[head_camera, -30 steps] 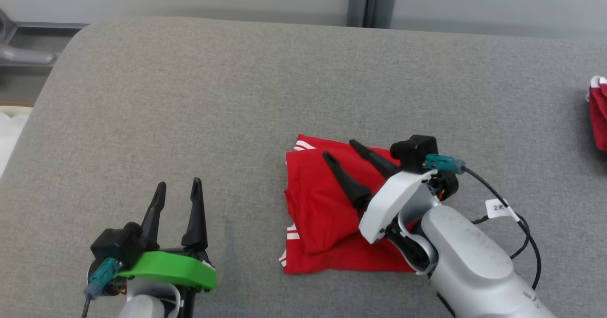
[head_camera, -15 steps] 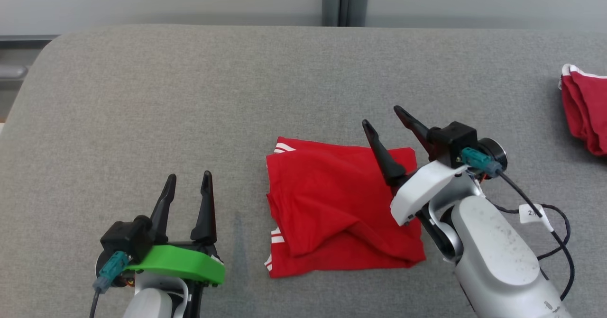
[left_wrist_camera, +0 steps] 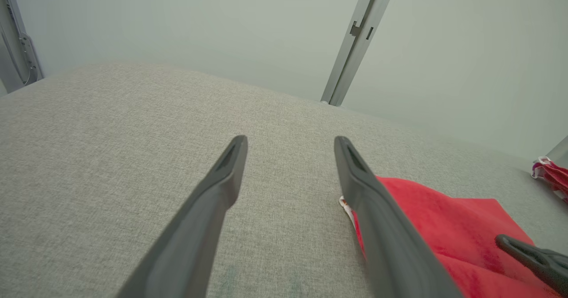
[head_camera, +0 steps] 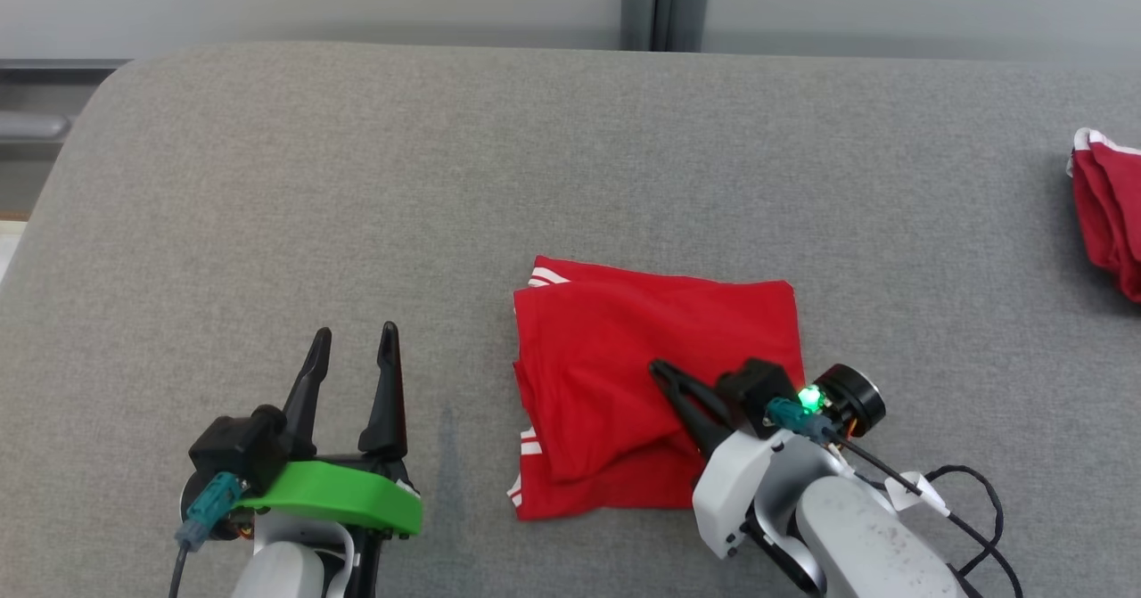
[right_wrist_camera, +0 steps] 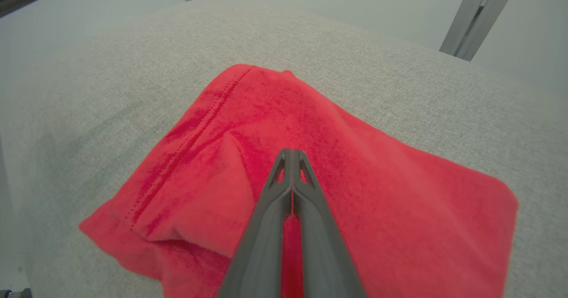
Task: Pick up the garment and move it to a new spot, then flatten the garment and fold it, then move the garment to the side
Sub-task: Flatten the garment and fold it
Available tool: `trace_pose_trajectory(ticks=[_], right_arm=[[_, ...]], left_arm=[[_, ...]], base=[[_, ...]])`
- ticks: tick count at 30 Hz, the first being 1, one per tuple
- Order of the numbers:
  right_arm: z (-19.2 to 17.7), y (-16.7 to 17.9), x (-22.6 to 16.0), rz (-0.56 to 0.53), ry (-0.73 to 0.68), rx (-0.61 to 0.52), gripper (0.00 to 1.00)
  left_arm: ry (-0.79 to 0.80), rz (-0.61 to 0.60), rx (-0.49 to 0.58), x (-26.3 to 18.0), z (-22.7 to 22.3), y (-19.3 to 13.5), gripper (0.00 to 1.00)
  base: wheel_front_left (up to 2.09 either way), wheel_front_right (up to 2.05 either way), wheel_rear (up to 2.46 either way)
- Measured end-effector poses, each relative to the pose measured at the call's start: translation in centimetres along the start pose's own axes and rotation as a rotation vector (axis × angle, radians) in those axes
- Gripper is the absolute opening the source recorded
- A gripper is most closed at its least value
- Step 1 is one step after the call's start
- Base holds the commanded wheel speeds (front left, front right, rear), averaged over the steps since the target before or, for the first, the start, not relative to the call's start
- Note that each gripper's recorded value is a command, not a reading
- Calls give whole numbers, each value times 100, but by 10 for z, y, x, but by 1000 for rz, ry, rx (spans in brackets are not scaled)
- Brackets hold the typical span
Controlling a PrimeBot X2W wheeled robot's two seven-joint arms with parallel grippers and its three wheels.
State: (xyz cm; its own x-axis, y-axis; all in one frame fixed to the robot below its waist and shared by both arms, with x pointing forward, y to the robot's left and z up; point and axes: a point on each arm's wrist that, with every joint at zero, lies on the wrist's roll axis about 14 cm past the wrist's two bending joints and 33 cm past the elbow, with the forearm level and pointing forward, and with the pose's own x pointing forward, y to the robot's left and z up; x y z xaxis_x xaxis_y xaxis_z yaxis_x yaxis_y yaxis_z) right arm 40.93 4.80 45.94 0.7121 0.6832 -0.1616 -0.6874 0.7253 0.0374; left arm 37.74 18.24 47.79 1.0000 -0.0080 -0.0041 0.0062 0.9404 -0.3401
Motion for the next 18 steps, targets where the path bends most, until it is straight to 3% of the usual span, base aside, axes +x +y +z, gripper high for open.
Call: trace_pose_trajectory(ticks=[13, 18], right_arm=[[-48, 58, -5, 187, 132, -30, 0], [-46, 59, -4, 196, 114, -18, 0]], left_arm=[[1, 11, 2, -3, 0, 4, 100], [11, 1, 2, -2, -4, 1, 100]], base=[[0, 0, 0], [0, 0, 0]])
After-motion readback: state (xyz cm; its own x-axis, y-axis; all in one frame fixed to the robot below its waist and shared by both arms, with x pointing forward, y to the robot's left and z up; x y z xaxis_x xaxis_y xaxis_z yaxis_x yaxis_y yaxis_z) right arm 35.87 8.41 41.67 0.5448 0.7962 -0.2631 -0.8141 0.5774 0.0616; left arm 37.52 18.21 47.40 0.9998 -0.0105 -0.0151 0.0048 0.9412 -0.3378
